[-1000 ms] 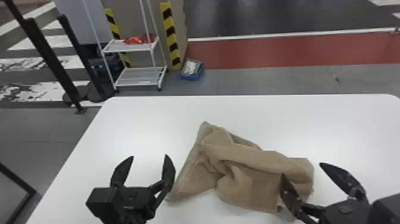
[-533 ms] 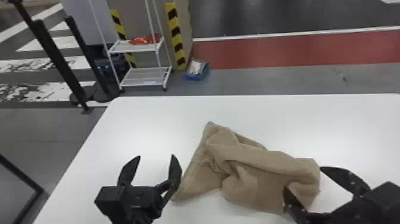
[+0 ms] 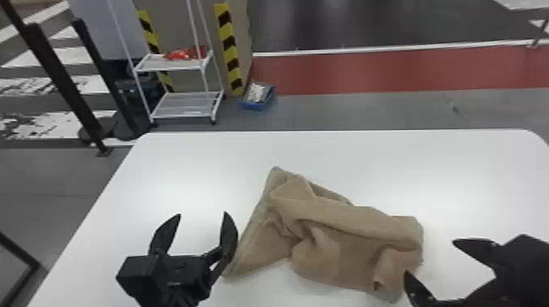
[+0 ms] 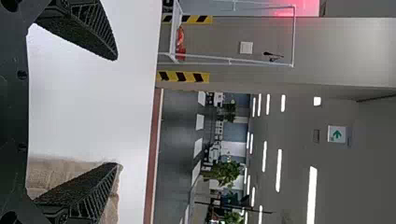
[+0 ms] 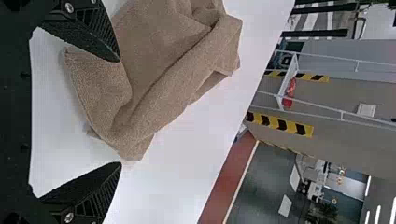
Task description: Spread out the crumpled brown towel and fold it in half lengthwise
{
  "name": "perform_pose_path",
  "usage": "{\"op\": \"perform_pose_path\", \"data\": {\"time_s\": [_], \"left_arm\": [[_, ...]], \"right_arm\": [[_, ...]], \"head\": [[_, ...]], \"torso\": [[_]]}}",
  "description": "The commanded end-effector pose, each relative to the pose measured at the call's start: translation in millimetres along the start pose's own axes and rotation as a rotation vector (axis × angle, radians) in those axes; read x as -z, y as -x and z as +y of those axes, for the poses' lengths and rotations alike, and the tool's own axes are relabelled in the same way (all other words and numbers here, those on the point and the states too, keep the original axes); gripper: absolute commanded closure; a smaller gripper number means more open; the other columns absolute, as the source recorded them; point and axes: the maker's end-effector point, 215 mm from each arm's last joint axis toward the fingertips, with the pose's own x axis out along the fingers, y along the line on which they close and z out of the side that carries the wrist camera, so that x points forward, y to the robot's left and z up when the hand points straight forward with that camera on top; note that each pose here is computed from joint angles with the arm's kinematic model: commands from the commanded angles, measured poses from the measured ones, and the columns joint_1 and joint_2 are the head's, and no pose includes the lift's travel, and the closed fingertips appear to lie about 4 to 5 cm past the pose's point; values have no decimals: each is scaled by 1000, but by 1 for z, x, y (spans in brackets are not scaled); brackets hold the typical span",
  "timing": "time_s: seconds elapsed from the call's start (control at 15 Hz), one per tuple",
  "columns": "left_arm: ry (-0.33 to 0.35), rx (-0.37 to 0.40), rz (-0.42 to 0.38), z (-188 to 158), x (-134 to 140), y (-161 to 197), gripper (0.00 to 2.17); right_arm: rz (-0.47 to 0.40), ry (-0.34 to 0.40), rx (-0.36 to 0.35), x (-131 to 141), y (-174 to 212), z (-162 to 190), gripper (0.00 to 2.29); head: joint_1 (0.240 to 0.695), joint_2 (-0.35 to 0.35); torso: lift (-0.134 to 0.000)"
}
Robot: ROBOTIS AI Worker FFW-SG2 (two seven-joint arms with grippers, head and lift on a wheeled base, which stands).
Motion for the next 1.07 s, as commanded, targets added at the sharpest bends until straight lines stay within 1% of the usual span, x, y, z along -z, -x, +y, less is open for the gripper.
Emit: {"op": "perform_pose_path", "data": {"time_s": [0.0,0.07,0.13,0.33,0.53,0.73,0.87,1.0], "left_arm": [[2,0,2,-1,1,0,66],[0,0,3,-1,2,0,66],[0,-1,6,-1,4,0,66],[2,-2,6,-1,5,-2,66],[3,-5,5,0,5,-3,66],[4,-6,6,0,6,-4,66],[3,-6,8,0,7,-4,66],[2,-8,9,1,8,-4,66]], "right_arm": [[53,3,-18,9,-5,-2,113],[82,4,-5,17,-7,-7,117],[101,15,-11,22,-11,-7,120],[128,18,-54,33,-21,8,130],[143,34,-83,34,-30,26,130],[160,45,-108,37,-40,41,130],[188,63,-99,45,-46,41,134],[191,62,-100,46,-48,41,194]], "head": [[695,129],[695,128],[695,126],[695,117],[695,127],[695,153],[695,164],[695,169]], "torso": [[-125],[-125],[-125],[-125],[-125],[-125],[-125],[-125]]}}
